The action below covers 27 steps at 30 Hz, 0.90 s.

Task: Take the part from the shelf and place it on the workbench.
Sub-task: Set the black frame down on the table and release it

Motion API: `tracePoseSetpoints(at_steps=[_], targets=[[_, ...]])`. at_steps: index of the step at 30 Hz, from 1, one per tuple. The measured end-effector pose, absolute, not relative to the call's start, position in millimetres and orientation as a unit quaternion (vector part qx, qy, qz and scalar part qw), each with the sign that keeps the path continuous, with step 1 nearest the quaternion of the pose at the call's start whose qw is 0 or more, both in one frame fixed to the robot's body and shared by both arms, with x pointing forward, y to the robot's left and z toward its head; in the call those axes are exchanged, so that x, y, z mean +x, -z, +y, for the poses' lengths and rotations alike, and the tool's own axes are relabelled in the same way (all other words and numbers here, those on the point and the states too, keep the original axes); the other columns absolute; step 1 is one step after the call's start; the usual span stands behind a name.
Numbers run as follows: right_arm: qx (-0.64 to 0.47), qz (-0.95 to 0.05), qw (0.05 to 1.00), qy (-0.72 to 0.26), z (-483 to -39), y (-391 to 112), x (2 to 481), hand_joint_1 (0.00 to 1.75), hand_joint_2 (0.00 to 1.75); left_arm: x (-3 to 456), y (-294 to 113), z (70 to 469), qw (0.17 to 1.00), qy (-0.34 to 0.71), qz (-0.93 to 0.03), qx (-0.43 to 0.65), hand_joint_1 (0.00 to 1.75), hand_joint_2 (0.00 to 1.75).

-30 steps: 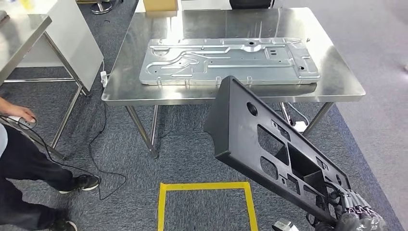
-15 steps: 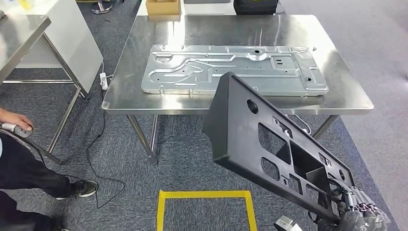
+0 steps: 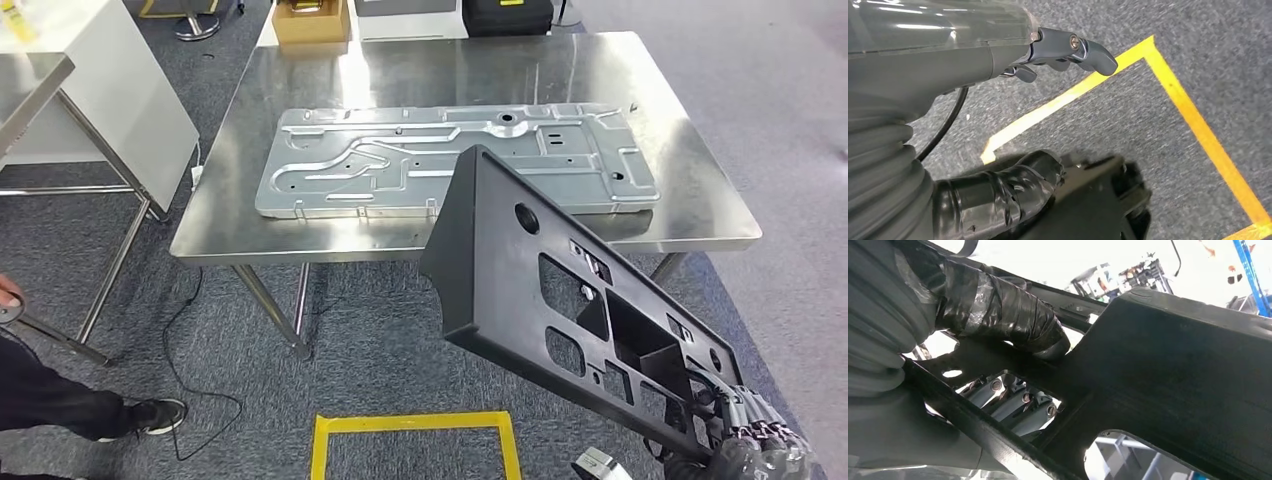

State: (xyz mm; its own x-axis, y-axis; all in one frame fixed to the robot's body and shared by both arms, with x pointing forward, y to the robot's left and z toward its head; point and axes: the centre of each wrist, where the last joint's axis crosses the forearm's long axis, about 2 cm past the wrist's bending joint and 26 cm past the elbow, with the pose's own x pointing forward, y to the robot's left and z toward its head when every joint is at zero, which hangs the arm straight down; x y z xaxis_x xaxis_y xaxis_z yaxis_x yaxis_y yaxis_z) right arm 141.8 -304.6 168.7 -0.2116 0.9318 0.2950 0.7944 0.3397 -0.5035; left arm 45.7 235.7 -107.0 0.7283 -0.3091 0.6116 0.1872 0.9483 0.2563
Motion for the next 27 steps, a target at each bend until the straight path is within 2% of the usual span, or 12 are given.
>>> tracePoseSetpoints(at_steps=[27], targets=[[-0.559,-0.781,0.25,-0.122,-308,-184,166,1.75,1.75,51,107,237,0.921,0.148,-0.35,0.081,0.0,1.75]])
